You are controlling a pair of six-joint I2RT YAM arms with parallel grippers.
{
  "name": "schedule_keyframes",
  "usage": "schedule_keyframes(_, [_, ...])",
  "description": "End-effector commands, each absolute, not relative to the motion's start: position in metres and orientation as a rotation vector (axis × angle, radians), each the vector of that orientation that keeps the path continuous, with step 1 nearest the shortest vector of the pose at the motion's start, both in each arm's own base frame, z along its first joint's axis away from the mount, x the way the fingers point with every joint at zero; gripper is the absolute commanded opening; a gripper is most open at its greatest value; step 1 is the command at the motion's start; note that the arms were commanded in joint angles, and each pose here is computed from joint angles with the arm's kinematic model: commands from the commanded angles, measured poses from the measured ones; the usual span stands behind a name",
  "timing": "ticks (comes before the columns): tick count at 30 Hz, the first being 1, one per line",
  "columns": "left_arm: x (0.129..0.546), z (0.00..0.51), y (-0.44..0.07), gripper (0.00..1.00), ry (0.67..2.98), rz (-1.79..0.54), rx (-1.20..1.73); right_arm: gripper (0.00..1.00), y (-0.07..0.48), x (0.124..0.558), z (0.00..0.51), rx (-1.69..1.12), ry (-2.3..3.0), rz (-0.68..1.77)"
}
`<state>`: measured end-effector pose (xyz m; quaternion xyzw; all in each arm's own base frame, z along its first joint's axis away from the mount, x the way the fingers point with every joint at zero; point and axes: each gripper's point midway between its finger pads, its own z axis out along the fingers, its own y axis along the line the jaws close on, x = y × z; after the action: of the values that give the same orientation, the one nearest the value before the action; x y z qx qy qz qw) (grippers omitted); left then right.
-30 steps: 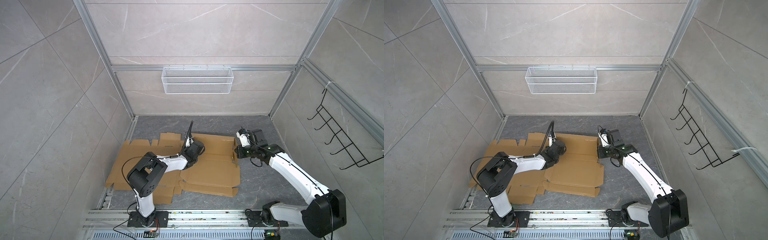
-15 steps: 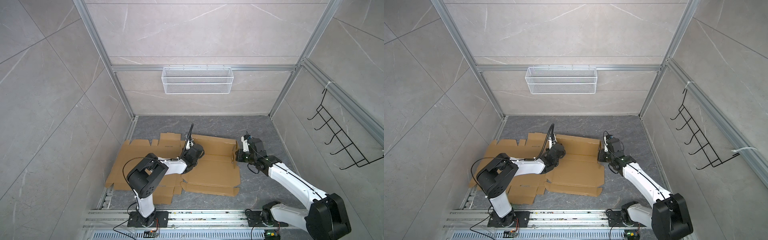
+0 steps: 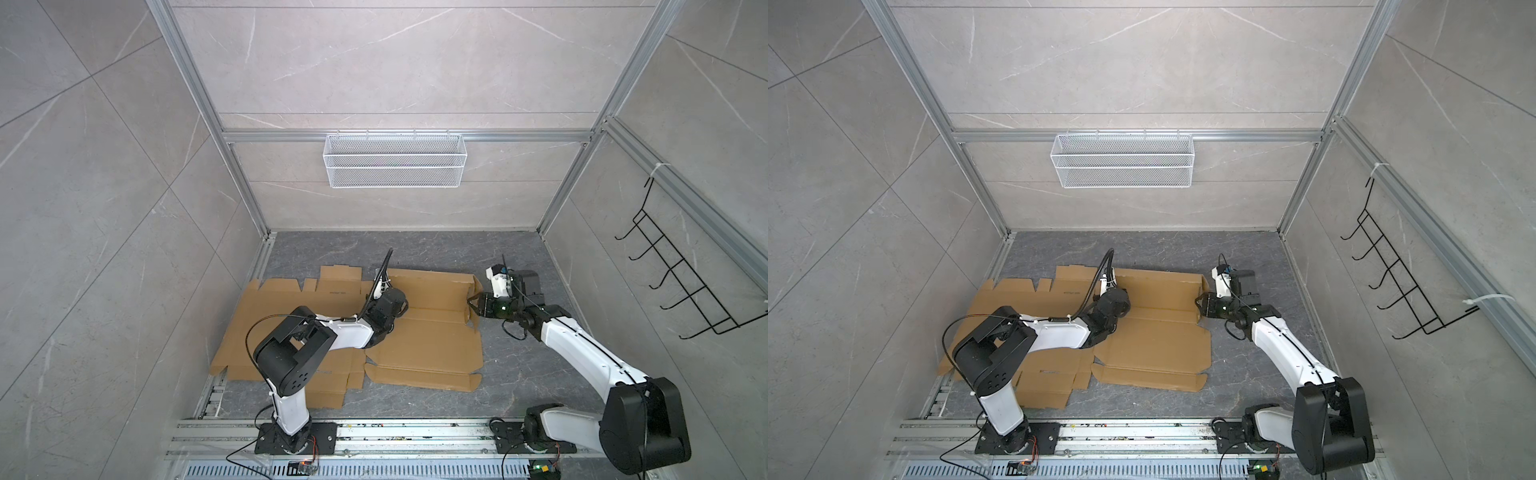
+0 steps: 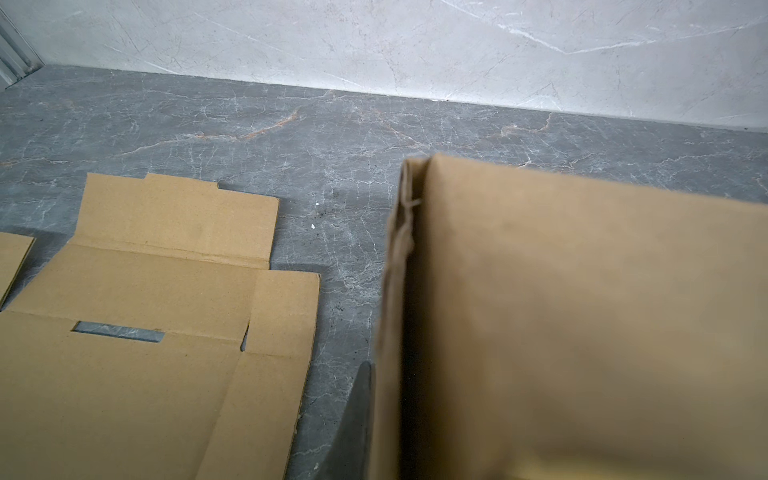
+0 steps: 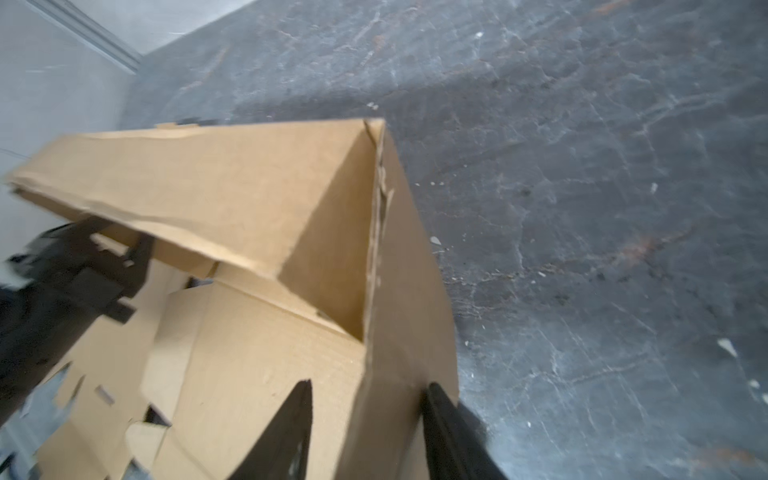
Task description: Fold the paper box
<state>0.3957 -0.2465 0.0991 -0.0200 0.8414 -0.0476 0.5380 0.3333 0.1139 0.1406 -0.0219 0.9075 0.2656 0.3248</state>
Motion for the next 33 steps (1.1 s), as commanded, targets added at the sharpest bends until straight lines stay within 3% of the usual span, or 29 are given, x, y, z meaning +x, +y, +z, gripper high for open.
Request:
schedule_keyframes(1, [0.391,0.081,-0.245,0.00,2.085,-0.090,0.009,0.58,0.133,0.321,0.174,-0.189,2.294,0.948])
schedule_keyframes(4, [0.392,0.077,-0.245,0.00,2.096,-0.082,0.017,0.64,0.127,0.323,0.183,-0.169,2.283,0.961])
schedule_keyframes(15, [0.394,0.075,-0.245,0.00,2.102,-0.069,0.037,0.67,0.048,0.367,0.223,0.190,2.087,0.932])
schedule_keyframes(21, [0.394,0.074,-0.246,0.00,2.107,-0.070,0.046,0.65,-0.034,0.381,0.196,0.464,2.139,0.599])
schedule_keyframes(25, [0.394,0.072,-0.248,0.00,2.111,-0.075,0.053,0.62,-0.064,0.391,0.169,0.459,2.233,0.365])
schedule_keyframes(33, [0.396,0.072,-0.252,0.00,2.113,-0.088,0.052,0.57,-0.023,0.407,0.115,0.185,2.436,0.401])
